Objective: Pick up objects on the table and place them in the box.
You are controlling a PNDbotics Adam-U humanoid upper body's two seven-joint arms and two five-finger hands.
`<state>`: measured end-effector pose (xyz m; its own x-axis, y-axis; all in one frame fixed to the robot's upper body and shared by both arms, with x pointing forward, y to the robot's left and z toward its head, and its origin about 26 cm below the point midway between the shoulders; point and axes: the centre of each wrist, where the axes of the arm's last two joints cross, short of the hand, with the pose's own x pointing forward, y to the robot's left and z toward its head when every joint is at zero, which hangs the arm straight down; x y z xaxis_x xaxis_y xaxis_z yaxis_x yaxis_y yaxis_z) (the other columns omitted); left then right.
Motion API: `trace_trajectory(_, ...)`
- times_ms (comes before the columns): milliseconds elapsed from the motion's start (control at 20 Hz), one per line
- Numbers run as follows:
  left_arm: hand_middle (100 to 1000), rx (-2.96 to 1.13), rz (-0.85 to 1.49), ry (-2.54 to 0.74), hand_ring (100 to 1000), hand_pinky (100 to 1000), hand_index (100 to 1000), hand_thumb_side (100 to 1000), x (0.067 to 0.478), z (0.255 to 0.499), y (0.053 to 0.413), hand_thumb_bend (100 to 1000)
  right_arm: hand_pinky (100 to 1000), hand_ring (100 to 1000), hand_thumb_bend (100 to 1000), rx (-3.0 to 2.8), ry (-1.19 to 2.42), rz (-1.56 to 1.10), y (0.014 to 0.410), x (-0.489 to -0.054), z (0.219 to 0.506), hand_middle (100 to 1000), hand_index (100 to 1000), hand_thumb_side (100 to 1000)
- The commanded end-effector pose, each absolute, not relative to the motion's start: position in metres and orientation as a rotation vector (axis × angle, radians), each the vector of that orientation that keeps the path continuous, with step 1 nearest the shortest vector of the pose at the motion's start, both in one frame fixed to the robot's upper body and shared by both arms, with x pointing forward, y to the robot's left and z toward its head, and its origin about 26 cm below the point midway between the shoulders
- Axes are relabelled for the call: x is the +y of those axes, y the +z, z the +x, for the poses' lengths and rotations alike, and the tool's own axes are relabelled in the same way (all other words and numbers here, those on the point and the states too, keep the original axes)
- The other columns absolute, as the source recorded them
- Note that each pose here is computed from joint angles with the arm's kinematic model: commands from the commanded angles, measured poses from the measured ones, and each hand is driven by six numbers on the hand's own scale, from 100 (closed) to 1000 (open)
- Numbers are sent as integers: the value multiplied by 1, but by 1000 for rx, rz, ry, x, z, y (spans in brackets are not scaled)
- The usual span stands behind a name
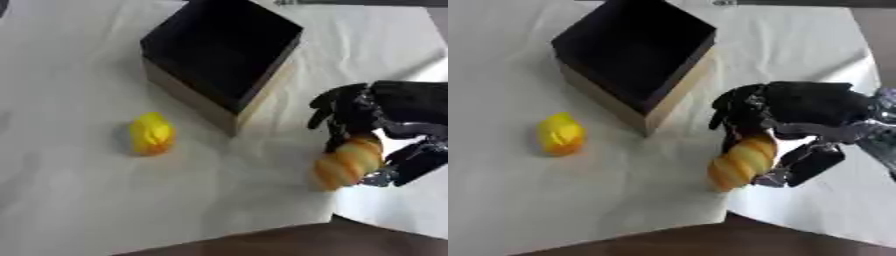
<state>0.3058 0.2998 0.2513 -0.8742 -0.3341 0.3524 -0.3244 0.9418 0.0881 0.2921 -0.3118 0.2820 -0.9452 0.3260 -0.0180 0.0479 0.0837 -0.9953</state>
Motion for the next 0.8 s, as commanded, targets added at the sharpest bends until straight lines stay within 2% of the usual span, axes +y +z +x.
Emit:
trace_trajectory(50, 797, -2764, 509, -73, 833, 842, 887, 598, 302, 302, 262, 220, 880, 771, 100, -2184, 1956, -408, 309, -314, 286, 317, 585, 137)
trace_trajectory(250, 798, -2768, 503, -72, 834, 844, 889, 599, 301, 302, 263, 218, 886, 797, 100, -2073, 2062, -426, 312, -313, 286, 380, 650, 226)
trace_trajectory(350, 798, -2769, 502, -73, 834, 845, 889, 600, 301, 302, 263, 218, 903, 815, 100, -1990, 2088, -403, 306, -313, 286, 417, 698, 300)
trace_trajectory(450, 798, -2768, 501, -74, 834, 846, 890, 601, 301, 302, 263, 218, 912, 823, 100, -1924, 2089, -368, 303, -313, 287, 435, 719, 307)
trace_trajectory(600, 799, -2768, 500, -75, 835, 846, 890, 602, 301, 302, 263, 216, 915, 842, 100, -1881, 2079, -327, 304, -314, 286, 529, 776, 293)
trace_trajectory(800, 799, -2766, 499, -76, 835, 847, 890, 601, 300, 302, 263, 215, 909, 830, 100, -1887, 2059, -300, 309, -314, 286, 482, 734, 254)
